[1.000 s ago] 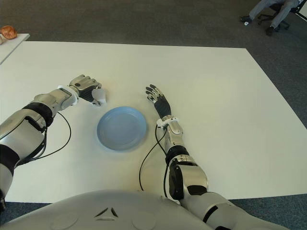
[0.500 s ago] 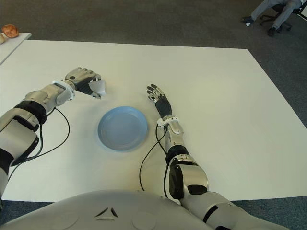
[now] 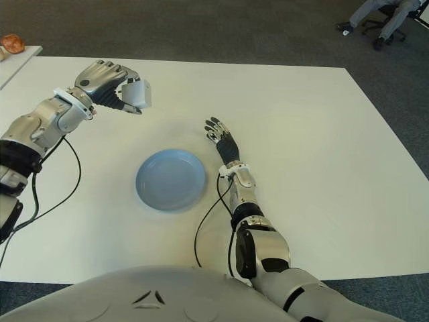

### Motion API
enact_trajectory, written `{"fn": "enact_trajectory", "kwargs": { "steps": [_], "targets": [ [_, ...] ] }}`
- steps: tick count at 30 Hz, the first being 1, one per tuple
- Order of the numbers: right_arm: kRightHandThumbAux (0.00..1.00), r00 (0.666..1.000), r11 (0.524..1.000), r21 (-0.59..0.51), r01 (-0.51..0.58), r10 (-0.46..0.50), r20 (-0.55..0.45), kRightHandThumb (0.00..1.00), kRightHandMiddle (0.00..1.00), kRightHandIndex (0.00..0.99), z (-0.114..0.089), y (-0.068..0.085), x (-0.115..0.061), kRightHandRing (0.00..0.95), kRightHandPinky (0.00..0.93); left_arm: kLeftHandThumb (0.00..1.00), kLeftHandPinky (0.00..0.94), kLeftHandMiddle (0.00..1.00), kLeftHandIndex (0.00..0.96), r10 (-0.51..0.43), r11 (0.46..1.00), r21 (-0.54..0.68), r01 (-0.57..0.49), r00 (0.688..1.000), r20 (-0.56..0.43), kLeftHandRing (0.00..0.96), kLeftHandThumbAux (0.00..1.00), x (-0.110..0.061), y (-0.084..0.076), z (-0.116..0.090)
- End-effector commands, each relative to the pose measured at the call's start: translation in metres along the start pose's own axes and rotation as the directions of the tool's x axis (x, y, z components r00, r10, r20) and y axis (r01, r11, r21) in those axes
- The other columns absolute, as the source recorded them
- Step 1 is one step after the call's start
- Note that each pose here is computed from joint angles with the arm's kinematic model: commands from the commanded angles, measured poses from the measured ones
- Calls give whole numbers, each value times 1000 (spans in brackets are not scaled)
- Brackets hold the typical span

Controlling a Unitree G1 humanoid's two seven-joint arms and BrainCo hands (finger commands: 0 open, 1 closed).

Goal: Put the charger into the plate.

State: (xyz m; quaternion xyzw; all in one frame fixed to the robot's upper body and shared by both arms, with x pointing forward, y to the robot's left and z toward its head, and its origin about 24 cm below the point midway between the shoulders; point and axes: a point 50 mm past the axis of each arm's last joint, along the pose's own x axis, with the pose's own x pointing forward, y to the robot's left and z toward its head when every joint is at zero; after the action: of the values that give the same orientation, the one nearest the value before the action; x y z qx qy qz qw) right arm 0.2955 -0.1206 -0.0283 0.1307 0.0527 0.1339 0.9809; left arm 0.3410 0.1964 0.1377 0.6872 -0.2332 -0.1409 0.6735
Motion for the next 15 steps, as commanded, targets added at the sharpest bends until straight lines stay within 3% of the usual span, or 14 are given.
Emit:
{"fn": "enact_trajectory", "kwargs": {
  "steps": [1, 15],
  "targets": [
    [578, 978, 994, 85, 72, -54, -202, 0, 152, 99, -44, -3, -28, 104, 63, 854, 793, 540, 400, 19, 1000, -23, -18, 1000, 19, 837, 667, -8, 3, 9],
    [558, 978, 993, 91, 70, -50, -203, 0, 149, 87, -43, -2, -26, 100, 54, 855, 791, 543, 403, 61, 997, -47, -56, 991, 115, 843, 666, -15, 7, 40]
  ]
}}
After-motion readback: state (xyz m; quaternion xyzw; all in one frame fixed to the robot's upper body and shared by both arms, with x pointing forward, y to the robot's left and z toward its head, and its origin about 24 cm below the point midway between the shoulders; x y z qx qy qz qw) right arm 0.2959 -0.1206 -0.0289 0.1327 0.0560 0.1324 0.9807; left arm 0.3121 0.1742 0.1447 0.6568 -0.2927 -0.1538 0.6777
